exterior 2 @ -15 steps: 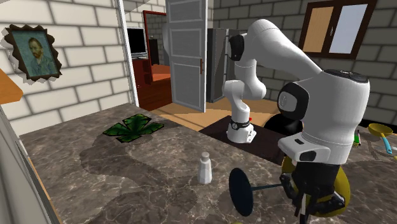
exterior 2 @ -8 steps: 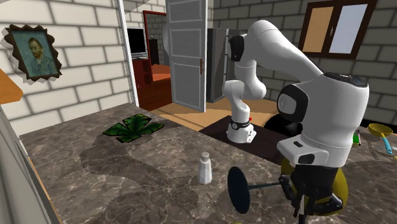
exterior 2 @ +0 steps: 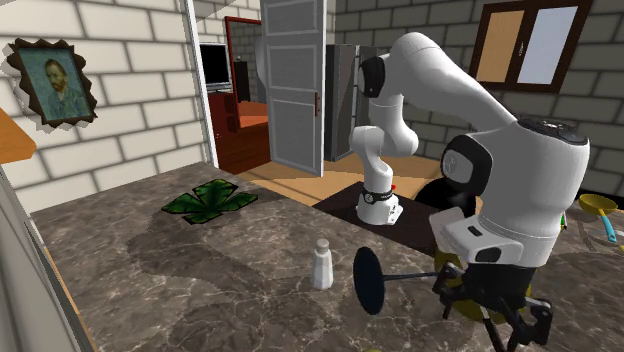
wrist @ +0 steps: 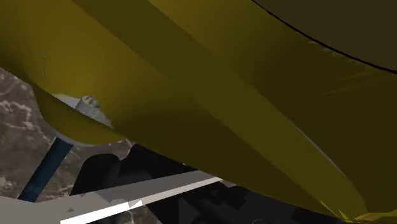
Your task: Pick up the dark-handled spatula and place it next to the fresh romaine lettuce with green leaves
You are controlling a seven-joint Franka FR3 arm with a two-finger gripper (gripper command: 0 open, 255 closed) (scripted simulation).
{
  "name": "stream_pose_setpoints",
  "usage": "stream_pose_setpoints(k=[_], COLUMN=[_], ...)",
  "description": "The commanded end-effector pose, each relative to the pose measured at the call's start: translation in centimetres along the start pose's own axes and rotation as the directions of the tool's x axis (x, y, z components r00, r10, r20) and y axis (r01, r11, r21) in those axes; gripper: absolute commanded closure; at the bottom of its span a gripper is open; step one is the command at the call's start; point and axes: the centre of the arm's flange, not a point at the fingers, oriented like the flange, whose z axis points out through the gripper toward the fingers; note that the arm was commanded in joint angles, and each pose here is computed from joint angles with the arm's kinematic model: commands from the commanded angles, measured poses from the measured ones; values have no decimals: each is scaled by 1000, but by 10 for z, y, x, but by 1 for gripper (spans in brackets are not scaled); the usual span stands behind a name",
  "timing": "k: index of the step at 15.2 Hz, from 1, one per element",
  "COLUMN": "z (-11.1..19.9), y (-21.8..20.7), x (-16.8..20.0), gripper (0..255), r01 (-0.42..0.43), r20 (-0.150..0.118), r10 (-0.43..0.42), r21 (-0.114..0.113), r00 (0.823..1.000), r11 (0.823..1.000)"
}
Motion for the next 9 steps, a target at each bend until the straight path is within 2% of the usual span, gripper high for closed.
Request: stream_pose_setpoints(k=[1, 2, 9], z=[-22, -32, -32], y=[2, 2, 2], x=[0, 0, 0], gripper=[0, 0, 0], r01=[1, 1, 1], r20=[2, 2, 2], r10=[-1, -1, -1], r21=[-1, -1, -1], r00=[1000, 1000, 1000], r11=[1000, 1000, 1000])
